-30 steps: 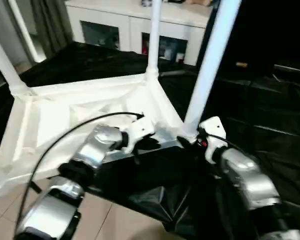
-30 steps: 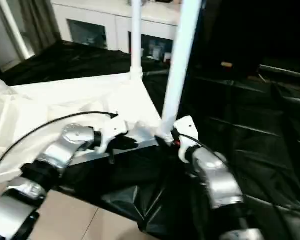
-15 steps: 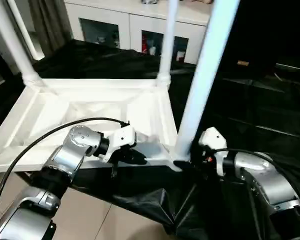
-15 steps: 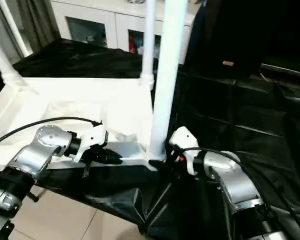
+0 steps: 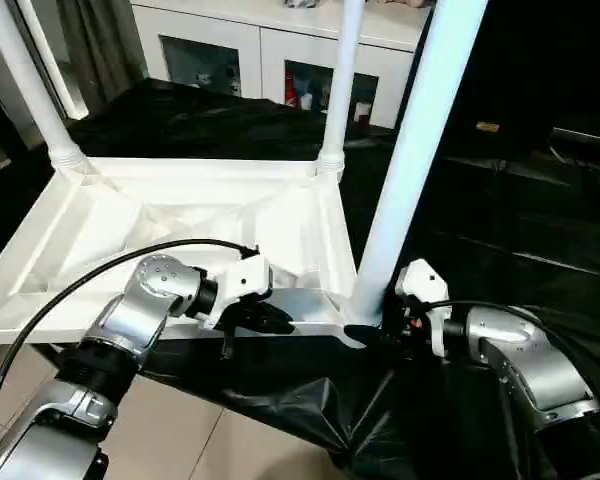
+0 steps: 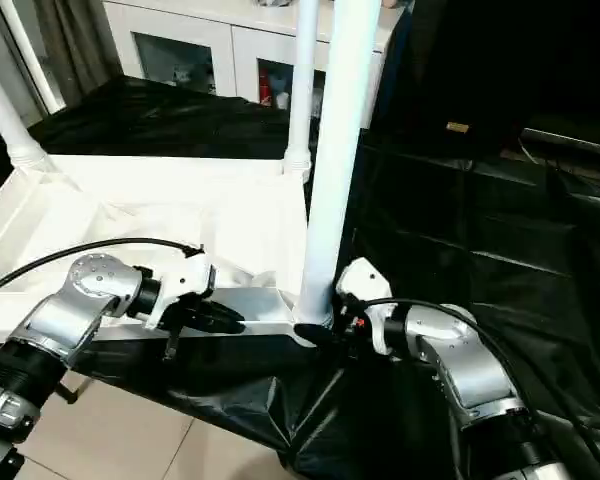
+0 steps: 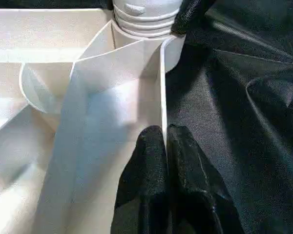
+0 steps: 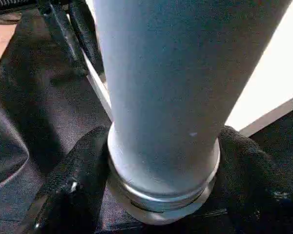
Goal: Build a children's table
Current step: Rotate leg to tighten
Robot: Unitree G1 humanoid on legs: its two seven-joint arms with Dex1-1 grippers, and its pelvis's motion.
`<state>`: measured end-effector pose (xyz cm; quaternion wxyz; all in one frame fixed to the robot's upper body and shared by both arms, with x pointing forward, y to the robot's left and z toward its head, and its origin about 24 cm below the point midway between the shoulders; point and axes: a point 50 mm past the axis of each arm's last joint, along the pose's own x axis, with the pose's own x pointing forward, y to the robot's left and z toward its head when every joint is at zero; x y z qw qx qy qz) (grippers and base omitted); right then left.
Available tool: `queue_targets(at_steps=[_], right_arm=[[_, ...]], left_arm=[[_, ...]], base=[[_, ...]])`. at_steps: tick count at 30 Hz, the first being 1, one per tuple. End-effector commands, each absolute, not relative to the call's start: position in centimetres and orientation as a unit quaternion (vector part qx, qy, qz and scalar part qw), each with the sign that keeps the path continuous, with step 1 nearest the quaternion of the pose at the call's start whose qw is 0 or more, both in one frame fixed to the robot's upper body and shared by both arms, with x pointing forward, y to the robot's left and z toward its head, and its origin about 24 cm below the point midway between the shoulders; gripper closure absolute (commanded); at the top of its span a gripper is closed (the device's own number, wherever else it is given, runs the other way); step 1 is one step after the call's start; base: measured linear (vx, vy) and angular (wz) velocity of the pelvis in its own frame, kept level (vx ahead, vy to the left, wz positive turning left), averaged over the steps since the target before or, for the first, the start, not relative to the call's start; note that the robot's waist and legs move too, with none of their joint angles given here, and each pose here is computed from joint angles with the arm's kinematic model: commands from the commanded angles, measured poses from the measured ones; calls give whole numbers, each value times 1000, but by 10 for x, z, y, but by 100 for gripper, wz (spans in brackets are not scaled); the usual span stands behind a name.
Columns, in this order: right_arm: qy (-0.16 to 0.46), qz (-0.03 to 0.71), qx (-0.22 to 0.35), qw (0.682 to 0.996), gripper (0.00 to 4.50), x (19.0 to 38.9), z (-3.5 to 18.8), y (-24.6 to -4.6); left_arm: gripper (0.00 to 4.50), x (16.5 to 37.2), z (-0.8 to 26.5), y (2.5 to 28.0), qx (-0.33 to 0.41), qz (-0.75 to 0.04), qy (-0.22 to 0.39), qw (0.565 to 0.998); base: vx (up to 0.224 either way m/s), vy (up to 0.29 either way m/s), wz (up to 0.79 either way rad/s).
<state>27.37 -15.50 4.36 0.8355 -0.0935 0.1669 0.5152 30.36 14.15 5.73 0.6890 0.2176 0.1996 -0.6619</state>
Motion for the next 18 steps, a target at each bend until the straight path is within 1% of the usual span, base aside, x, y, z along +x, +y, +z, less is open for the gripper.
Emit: queue_targets(at_steps=[1, 2, 3, 4, 7, 9, 10, 14, 15, 16, 17, 18], right_arm=[[165, 478, -81, 859, 166, 279, 44, -161], [165, 473, -79, 862, 168, 279, 43, -161], [168, 442, -72, 878, 168, 283, 38, -162], [171, 408, -67, 894, 173, 287, 34, -163], [175, 331, -51, 926, 175, 295, 26, -164], [180, 261, -22, 948, 175, 301, 19, -159], [183, 236, -11, 954, 175, 302, 16, -154], [183, 204, -7, 962, 175, 305, 13, -142], [179, 192, -12, 965, 175, 308, 13, -133], [179, 192, -12, 965, 175, 308, 13, -133], [172, 196, -14, 965, 175, 308, 14, -125], [172, 196, -14, 965, 175, 308, 14, -125]], left_arm=[[450, 297, 49, 134, 221, -680, 213, 666], [450, 298, 48, 134, 223, -675, 213, 670], [450, 306, 46, 133, 239, -642, 209, 698], [450, 311, 44, 131, 237, -617, 210, 720], [450, 321, 40, 127, 228, -575, 211, 757], [450, 326, 37, 119, 218, -549, 212, 778], [450, 328, 35, 112, 213, -535, 213, 790], [450, 332, 33, 97, 206, -511, 213, 807], [450, 334, 32, 88, 206, -502, 209, 814], [450, 334, 32, 88, 206, -502, 209, 814], [450, 335, 32, 80, 206, -502, 205, 814], [450, 335, 32, 80, 206, -502, 205, 814]], base=[[0, 0, 0], [0, 0, 0], [0, 0, 0], [0, 0, 0], [0, 0, 0], [0, 0, 0], [0, 0, 0], [0, 0, 0], [0, 0, 0], [0, 0, 0], [0, 0, 0], [0, 0, 0]])
